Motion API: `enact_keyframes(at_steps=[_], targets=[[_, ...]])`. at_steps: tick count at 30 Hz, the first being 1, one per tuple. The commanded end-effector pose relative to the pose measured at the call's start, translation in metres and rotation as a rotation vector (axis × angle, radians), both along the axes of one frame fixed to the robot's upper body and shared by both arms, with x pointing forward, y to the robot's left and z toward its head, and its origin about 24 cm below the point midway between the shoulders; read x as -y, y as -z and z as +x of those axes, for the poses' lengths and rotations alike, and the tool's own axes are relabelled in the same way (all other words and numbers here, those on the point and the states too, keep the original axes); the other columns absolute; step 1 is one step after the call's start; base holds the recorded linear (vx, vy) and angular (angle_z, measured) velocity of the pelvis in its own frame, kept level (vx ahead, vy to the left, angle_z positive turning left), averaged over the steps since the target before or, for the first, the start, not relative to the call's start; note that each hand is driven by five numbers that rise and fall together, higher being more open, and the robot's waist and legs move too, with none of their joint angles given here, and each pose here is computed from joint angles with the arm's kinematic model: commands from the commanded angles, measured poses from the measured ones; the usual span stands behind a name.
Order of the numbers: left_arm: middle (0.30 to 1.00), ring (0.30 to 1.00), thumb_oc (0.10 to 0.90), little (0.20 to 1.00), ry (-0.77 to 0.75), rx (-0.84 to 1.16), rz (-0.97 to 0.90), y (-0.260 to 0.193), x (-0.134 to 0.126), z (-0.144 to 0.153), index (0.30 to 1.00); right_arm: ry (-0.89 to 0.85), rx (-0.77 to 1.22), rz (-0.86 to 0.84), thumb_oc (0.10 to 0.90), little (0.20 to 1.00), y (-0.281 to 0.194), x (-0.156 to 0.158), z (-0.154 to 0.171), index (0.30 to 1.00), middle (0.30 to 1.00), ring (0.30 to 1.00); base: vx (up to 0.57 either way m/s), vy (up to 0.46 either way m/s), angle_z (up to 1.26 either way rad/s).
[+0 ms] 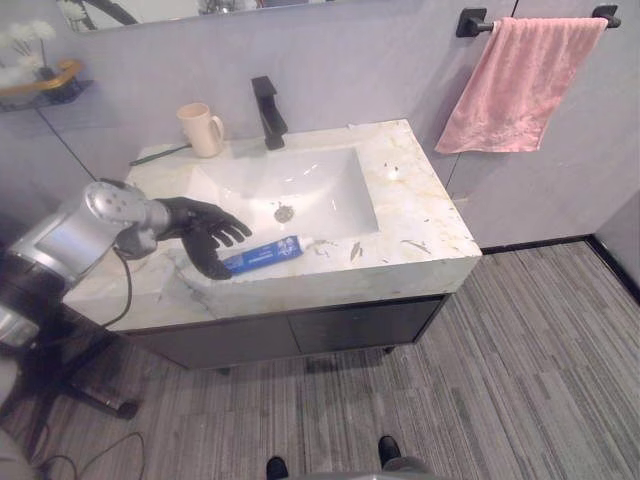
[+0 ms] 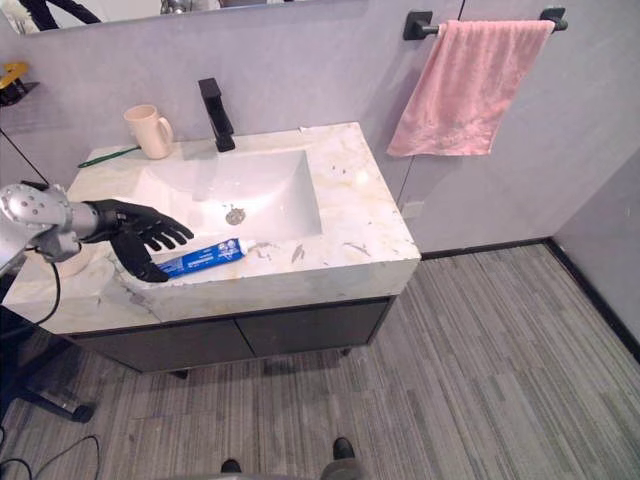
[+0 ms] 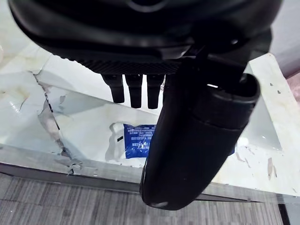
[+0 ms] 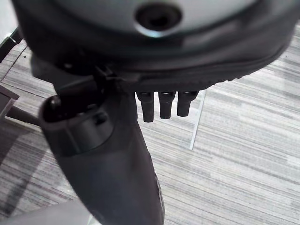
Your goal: Organize the bathroom.
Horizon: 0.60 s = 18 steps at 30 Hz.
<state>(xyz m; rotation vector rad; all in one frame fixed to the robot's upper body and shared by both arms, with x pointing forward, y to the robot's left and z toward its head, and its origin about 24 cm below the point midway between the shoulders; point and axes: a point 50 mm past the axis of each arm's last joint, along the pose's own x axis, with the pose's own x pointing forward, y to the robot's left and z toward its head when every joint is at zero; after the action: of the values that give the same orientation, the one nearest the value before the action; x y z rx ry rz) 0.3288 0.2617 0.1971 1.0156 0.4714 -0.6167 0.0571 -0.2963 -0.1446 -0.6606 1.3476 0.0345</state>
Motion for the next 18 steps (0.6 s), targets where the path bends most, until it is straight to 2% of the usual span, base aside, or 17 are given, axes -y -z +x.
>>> enact_keyframes(at_steps=[1,18], targets=[[0.9,0.9,0.8,0.9,-0.072,0.227,-0.01,-0.0538,-0.0148,0.0033,0.9,-0.035,0.026,-0.13,0.8,0.9,-0.0158,0.0316,0.0016,0.9,0.9,0.9,-0.09,0.041,-0.02],[0.9,0.9,0.8,0.9,-0.039,0.239,-0.026,-0.0548,-0.0093,-0.0029,0.9,-0.048,0.073,-0.168,0.8,0.9,-0.0217,0.0385,0.0077,0.9,0.9,0.9,-0.01,0.006,0.0]])
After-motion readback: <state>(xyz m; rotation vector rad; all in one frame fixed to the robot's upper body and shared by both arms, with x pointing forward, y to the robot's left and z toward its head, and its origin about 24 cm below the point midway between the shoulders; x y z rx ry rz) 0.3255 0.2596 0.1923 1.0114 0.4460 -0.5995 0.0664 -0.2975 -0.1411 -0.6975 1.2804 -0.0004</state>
